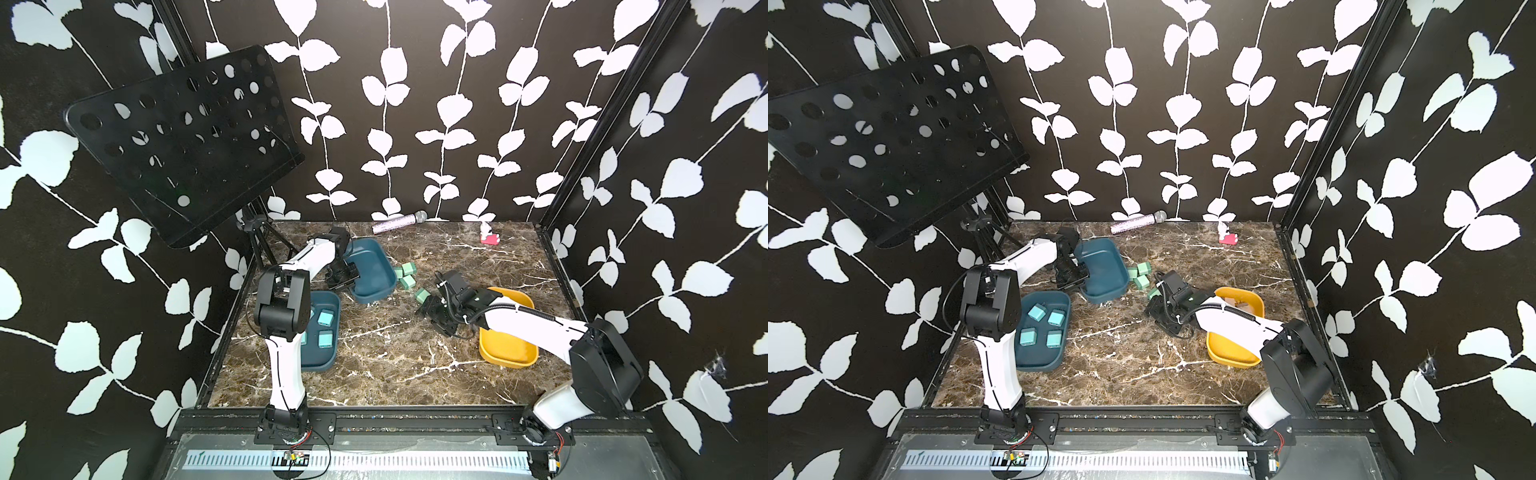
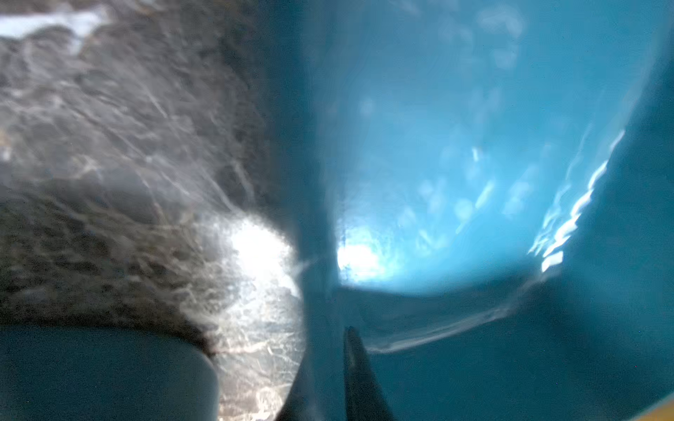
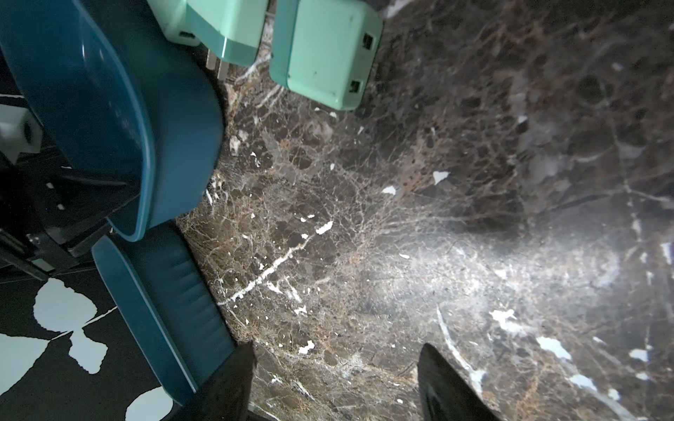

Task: Place the plugs by color into the storage box
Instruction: Pick up the storage box at the center of the board.

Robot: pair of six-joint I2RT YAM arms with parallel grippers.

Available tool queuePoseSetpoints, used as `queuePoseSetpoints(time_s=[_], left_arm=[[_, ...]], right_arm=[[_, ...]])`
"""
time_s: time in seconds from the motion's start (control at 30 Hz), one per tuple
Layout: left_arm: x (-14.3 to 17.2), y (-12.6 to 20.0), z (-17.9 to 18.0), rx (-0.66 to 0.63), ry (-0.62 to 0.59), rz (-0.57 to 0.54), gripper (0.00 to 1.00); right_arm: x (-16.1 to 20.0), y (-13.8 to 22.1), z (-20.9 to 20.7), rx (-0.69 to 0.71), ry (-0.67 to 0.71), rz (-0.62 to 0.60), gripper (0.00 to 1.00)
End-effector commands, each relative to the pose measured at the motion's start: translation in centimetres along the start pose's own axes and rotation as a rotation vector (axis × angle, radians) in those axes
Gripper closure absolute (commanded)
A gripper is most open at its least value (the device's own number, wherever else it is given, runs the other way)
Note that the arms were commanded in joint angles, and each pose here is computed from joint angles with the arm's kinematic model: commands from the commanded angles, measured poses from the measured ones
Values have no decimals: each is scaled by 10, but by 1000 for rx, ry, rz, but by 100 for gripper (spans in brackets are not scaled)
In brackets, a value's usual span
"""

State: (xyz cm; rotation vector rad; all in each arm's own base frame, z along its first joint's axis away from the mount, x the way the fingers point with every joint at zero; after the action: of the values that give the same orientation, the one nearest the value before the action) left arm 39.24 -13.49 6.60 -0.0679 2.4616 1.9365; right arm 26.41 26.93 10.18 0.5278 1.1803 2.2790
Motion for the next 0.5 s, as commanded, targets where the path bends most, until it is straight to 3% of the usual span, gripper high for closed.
queuePoseSetpoints(time_s=[0.0,0.27,0.47], left_arm=[[6,37,-12,-3,-98,-49,88],[32,54,-19,14,-160,-49,89],[68,66,-22,9,-196,-36,89]], right_arm=[[-1,-1,12,-23,-6,-11,30],[-3,-4,13,-21,-6,-20,30],[-7,-6,13,-19,-5,-28,30]])
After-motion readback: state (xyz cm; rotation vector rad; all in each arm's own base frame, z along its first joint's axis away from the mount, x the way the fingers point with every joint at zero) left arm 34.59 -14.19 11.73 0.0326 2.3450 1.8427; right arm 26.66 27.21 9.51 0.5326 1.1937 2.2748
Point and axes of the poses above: each gripper's point midway between its finger pads, its own y axis back along the fingers, its own z axis along the line the jaws close on, x = y × z, the point moved 1 cm from there along y, back along the fingers, and after that the axes turned 14 degrees about -y, right-handed, at the moved point
